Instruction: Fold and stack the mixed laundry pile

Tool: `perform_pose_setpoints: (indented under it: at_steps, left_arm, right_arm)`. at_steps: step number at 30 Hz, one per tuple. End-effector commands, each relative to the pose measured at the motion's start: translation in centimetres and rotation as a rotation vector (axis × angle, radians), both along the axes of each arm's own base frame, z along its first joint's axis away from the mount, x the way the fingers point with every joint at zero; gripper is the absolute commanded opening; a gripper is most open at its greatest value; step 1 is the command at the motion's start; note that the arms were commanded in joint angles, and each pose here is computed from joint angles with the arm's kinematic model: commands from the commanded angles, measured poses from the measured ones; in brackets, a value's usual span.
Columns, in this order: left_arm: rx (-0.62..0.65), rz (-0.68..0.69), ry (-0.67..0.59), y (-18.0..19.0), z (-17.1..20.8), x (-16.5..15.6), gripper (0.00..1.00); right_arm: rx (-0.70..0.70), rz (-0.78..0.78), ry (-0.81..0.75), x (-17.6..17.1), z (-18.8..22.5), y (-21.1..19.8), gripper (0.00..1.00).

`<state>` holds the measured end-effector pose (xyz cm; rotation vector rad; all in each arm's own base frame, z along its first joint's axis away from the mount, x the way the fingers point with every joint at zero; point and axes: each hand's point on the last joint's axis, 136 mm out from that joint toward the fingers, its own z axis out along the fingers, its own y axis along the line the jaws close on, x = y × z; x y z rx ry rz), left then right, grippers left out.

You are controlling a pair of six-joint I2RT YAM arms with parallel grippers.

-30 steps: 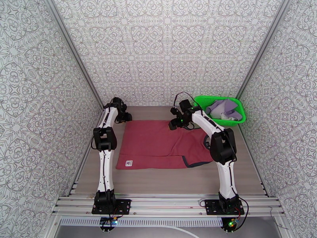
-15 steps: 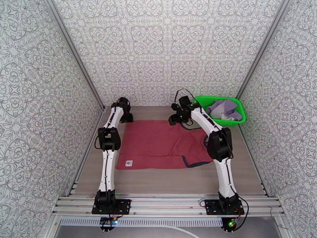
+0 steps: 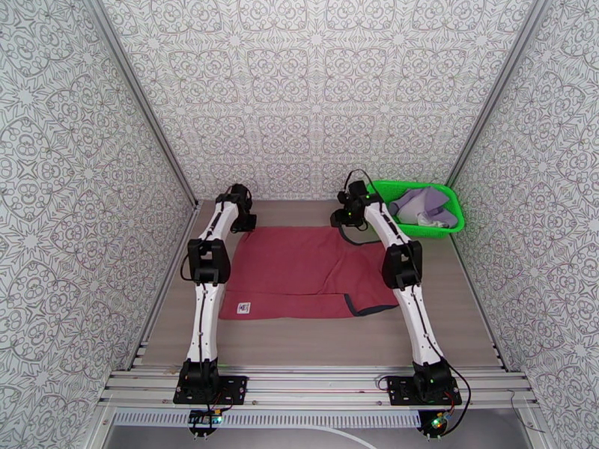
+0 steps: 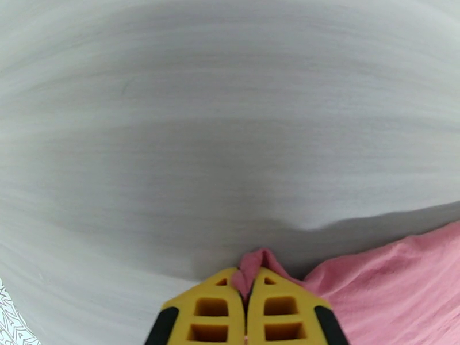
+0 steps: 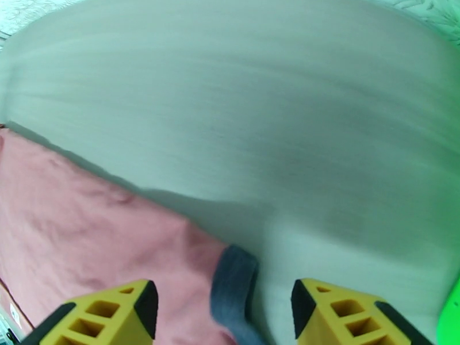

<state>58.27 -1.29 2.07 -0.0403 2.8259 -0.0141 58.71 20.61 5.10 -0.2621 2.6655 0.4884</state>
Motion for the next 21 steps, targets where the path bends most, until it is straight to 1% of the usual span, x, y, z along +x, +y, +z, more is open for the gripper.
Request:
perform_pose_setpoints:
  at_steps: [1, 7, 13, 15, 16, 17, 19, 21]
  left_arm:
    - [-0.014, -0.013, 0.121, -0.6, -2.4, -2.7, 0.0]
    - [-0.032, -0.011, 0.104, -0.7, -2.1, -2.5, 0.0]
    - [-0.065, -0.008, 0.058, -1.2, -1.3, -1.9, 0.0]
    - [-0.081, -0.008, 0.044, -1.4, -1.1, -1.7, 0.0]
    - [-0.085, -0.005, 0.037, -1.4, -1.0, -1.6, 0.0]
    - [-0.088, 0.0, 0.03, -1.4, -0.8, -1.5, 0.0]
    - [-0.101, 0.008, 0.02, -1.5, -0.6, -1.4, 0.0]
    - [-0.116, 0.019, 0.005, -1.5, -0.3, -1.3, 0.0]
  right_arm:
    - [0.038, -0.031, 0.019, 0.3, -0.7, 0.6, 0.61]
    - [0.091, -0.051, 0.042, 0.5, -1.8, 1.3, 0.43]
    - [0.125, -0.076, 0.015, 1.5, -1.1, 1.3, 0.36]
    - [0.139, -0.082, 0.01, 1.8, -0.9, 1.2, 0.3]
    - [0.143, -0.082, 0.008, 1.8, -0.9, 1.2, 0.24]
    - [0.146, -0.084, 0.008, 1.9, -0.9, 1.1, 0.15]
    - [0.145, -0.081, 0.007, 1.9, -0.9, 1.1, 0.0]
    - [0.141, -0.077, 0.002, 1.9, -0.6, 1.1, 0.0]
